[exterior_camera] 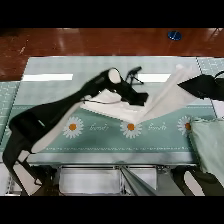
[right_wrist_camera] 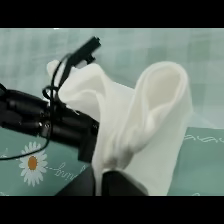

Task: Fold the shirts.

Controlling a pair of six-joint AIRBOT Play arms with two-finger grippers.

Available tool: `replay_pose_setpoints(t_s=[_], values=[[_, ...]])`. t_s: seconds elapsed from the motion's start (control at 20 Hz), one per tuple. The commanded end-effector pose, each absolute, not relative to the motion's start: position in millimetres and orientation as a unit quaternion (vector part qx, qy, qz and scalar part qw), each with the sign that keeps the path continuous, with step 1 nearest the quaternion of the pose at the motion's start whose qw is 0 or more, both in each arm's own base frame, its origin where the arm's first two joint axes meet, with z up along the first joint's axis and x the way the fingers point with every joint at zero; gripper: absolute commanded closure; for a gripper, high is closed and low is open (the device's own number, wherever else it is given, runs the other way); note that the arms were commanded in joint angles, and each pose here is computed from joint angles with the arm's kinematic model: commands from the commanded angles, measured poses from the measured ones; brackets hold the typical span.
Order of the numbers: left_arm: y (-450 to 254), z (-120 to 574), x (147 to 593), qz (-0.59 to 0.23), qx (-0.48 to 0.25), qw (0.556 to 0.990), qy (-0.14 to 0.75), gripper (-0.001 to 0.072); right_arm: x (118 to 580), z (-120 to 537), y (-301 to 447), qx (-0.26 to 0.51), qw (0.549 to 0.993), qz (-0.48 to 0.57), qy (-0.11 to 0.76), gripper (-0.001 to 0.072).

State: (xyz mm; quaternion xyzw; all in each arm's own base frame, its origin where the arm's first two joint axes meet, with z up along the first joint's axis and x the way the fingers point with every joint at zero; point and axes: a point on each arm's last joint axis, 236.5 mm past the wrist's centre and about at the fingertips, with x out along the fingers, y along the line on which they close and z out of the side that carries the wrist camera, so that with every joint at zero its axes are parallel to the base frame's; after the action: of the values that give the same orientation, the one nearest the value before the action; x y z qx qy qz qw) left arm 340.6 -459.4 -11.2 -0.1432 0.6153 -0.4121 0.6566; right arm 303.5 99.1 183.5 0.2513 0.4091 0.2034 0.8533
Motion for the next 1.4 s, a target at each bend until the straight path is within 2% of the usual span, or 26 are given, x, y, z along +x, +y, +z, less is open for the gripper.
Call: replay_pose_setpoints(t_s=[0.0,0.1,0.2,0.4,0.6,0.65,0.7,0.75,0.85,0.95,1.05,1.15,1.25,1.35], values=[[-352.7,25.4,413.2,-0.347,-0.165,0.697,0.605,0.0679,306.0,198.3,128.9,0.270,0.843,0.250,0.393,0.0697],[-256.5,54.7,449.9,-0.273,-0.164,0.744,0.587,0.0680,312.6,194.2,170.8,0.262,0.826,0.295,0.403,0.0697],[-162.1,96.0,459.2,-0.201,-0.155,0.792,0.555,0.0679,333.1,186.7,223.7,0.256,0.813,0.331,0.406,0.0697],[-33.8,155.1,416.9,-0.076,-0.130,0.862,0.483,0.0679,383.3,150.2,327.0,0.260,0.774,0.376,0.437,0.0696],[2.9,171.6,367.4,-0.023,-0.150,0.893,0.424,0.0679,395.4,84.4,402.1,0.265,0.722,0.400,0.498,0.0696],[1.9,168.3,359.1,-0.021,-0.151,0.895,0.419,0.0679,393.5,67.5,415.2,0.267,0.710,0.401,0.513,0.0659],[-2.7,163.5,353.4,-0.025,-0.153,0.895,0.418,0.0679,391.6,51.3,423.8,0.267,0.701,0.399,0.527,0.0455],[-8.7,155.8,348.7,-0.032,-0.160,0.891,0.423,0.0679,387.8,39.9,426.7,0.264,0.692,0.400,0.540,0.0299],[-14.9,140.6,344.4,-0.038,-0.167,0.882,0.439,0.0679,385.4,34.3,407.2,0.247,0.682,0.399,0.561,0.0299],[-14.8,131.6,342.2,-0.037,-0.167,0.877,0.448,0.0679,397.7,43.1,349.8,0.214,0.698,0.369,0.575,0.0299],[-14.6,130.4,341.6,-0.041,-0.158,0.878,0.450,0.0679,415.6,47.3,247.1,0.155,0.748,0.254,0.593,0.0299],[-14.4,130.6,342.5,-0.041,-0.157,0.879,0.448,0.0679,409.0,47.9,133.7,0.116,0.785,0.101,0.601,0.0299],[-14.5,130.9,342.8,-0.041,-0.157,0.880,0.447,0.0679,381.0,31.5,80.3,0.169,0.794,0.015,0.584,0.0299],[-15.0,129.8,342.8,-0.042,-0.159,0.879,0.448,0.0679,357.2,-0.7,87.6,0.249,0.787,0.007,0.564,0.0300]])
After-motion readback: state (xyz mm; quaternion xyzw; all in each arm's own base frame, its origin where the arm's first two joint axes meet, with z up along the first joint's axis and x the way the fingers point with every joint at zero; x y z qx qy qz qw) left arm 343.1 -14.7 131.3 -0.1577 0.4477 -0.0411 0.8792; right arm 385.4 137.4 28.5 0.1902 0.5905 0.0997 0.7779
